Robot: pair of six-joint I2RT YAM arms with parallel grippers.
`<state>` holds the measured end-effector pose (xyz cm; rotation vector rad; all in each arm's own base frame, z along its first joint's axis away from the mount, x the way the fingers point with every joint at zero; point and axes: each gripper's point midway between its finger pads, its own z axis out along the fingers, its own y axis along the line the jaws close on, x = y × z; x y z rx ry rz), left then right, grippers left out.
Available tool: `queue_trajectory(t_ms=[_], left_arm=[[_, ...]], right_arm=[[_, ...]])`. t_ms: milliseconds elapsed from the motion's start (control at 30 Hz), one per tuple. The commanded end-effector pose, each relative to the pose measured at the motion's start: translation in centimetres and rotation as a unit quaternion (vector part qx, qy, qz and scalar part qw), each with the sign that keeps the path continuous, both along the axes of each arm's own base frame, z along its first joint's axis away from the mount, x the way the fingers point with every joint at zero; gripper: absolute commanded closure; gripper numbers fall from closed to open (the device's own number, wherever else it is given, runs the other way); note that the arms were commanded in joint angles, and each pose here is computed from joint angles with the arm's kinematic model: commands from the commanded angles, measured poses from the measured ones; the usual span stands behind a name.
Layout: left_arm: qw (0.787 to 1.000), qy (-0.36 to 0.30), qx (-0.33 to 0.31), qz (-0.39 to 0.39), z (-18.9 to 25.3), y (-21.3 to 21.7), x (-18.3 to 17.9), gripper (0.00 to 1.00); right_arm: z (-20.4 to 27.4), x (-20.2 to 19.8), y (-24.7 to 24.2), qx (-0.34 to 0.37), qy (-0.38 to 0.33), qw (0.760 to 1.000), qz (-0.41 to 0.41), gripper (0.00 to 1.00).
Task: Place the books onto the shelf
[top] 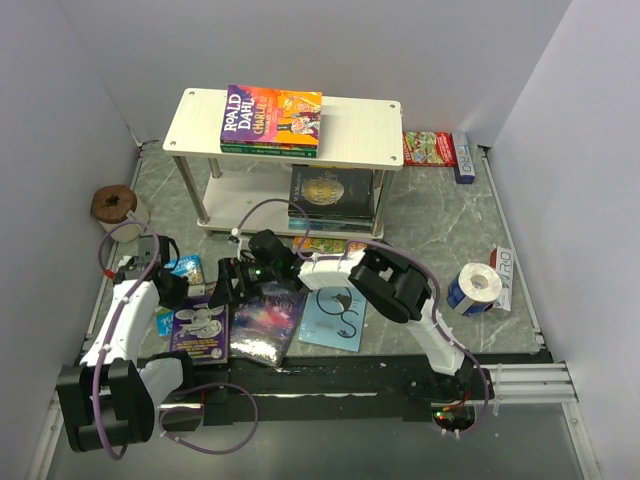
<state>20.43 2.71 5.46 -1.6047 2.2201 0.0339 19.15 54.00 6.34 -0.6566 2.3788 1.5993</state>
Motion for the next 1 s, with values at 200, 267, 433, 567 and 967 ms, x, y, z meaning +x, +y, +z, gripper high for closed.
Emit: queue_trajectory(t_ms=[200,267,433,567,967], left_arm=[[0.995,-0.018,-0.086,-0.045,-1.9,-4.3,-0.2,0.80],[0.996,-0.024,-0.081,-0.043,-1.7,-4.1,-0.2,0.79],[0.997,-0.037,-0.063,-0.034,-1.0,-3.4,0.3,0.78],[0.997,-0.029,-0.063,-0.036,-1.3,-3.4,0.4,0.77],[0.995,-0.039,-0.077,-0.044,-1.5,-4.0,0.4,0.78]], right_arm=[[-9.6,-1.5,-3.6,-0.160,0.058,0.985,-0.029,0.06],[-9.0,-0.5,-4.3,-0.174,0.042,0.982,-0.062,0.05],[-8.2,3.3,-9.1,-0.232,-0.015,0.956,-0.178,0.00],[-8.0,5.0,-10.0,-0.246,-0.032,0.950,-0.188,0.00],[-10.7,3.1,-6.2,-0.229,-0.011,0.966,-0.115,0.00]])
